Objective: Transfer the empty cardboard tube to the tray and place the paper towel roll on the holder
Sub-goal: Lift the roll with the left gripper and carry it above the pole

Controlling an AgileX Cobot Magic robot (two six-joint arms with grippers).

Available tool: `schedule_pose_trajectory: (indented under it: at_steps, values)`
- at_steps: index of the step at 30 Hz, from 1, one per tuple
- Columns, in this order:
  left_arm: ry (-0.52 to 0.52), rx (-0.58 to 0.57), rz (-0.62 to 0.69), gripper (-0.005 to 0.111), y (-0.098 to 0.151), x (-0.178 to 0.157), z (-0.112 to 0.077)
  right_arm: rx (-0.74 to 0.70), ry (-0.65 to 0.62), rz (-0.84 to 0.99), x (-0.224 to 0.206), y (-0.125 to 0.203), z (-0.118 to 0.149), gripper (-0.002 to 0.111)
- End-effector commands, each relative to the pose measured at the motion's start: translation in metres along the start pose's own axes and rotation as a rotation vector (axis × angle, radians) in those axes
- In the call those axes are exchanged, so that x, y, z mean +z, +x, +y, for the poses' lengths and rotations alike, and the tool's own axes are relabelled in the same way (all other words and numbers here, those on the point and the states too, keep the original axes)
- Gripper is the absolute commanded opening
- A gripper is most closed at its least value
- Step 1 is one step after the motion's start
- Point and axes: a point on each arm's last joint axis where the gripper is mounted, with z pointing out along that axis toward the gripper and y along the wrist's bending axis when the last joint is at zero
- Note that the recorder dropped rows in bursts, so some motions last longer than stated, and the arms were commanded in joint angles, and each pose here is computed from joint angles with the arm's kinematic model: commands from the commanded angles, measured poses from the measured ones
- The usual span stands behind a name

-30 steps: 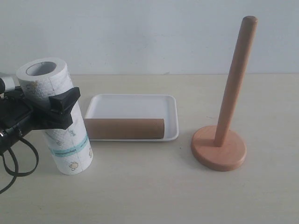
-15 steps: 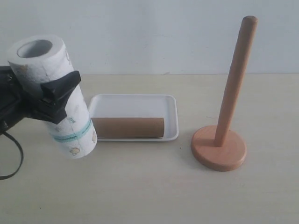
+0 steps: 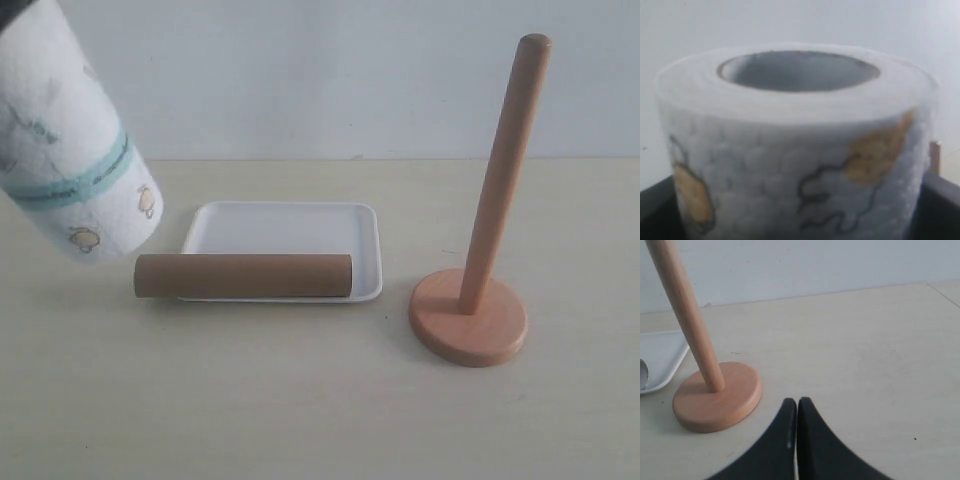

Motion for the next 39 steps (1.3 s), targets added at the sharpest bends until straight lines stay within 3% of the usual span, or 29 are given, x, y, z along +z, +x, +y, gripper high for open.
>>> schedule_pose_trajectory:
  at_steps: [1,5,9,14,19,27,39]
  values:
    - [0.162,-0.075,-0.015,0.004,-0.023,0.018,-0.009,-0.001,0.002,-0.012,0.0,-0.001,0.0,0.0]
    - [0.345,-0.135,-0.001,0.004,-0.03,0.045,-0.024,-0.001,0.002,-0.012,0.0,-0.001,0.0,0.0]
    - [0.402,-0.107,0.035,0.004,-0.037,0.073,-0.048,-0.001,0.002,-0.012,0.0,-0.001,0.0,0.0]
    - [0.36,-0.075,0.066,0.004,-0.055,0.111,-0.075,-0.001,0.002,-0.012,0.0,-0.001,0.0,0.0]
    - [0.394,-0.079,0.001,0.004,-0.079,0.152,-0.096,-0.001,0.002,-0.012,0.0,-0.001,0.0,0.0]
    - [0.382,-0.086,-0.035,0.004,-0.088,0.211,-0.126,-0.001,0.002,-0.012,0.0,-0.001,0.0,0.0]
    - [0.257,-0.122,-0.031,0.004,-0.089,0.252,-0.134,-0.001,0.002,-0.012,0.0,-0.001,0.0,0.0]
